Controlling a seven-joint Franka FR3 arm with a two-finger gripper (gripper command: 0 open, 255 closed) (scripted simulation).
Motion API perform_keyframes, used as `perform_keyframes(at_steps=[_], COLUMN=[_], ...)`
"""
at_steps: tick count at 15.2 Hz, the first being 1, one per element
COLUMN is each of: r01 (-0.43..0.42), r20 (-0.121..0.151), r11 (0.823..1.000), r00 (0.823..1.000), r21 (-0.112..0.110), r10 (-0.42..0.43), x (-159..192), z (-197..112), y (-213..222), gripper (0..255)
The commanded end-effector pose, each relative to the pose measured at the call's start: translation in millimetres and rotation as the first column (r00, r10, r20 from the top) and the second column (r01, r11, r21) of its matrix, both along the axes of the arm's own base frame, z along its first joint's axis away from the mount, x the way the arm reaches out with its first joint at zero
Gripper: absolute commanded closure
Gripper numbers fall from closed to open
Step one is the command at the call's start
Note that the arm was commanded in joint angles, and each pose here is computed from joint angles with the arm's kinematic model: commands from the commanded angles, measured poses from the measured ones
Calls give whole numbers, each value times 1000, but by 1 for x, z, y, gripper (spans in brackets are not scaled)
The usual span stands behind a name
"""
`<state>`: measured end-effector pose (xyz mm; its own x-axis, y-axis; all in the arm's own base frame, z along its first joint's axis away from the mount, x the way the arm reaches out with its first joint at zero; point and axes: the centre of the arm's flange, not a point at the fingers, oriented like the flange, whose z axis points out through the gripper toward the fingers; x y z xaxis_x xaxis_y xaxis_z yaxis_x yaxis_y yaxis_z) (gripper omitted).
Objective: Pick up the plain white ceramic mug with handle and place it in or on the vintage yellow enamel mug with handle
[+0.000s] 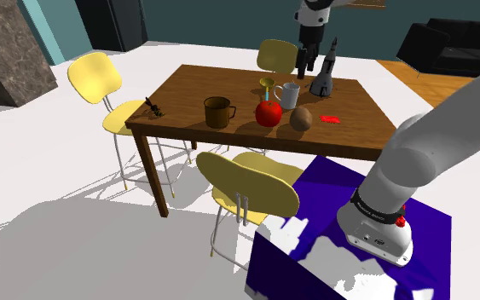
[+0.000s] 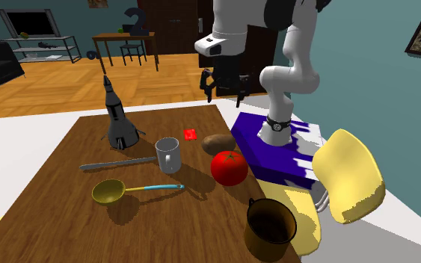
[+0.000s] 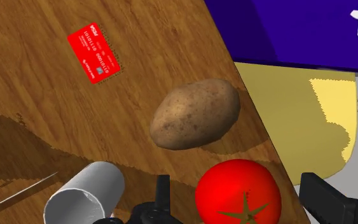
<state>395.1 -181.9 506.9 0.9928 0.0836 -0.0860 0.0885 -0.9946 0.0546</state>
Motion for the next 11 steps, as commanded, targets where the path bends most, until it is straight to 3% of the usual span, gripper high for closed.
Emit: perform_keyframes(at_steps=[1,11], r01=[0,1], r20=[2,8], r11=[1000,999], r00=[1000,1000], r21=[6,43], r10=[0,-1], x=[14,75], z=[-11,-65], y=[-24,-133], gripper=[0,0])
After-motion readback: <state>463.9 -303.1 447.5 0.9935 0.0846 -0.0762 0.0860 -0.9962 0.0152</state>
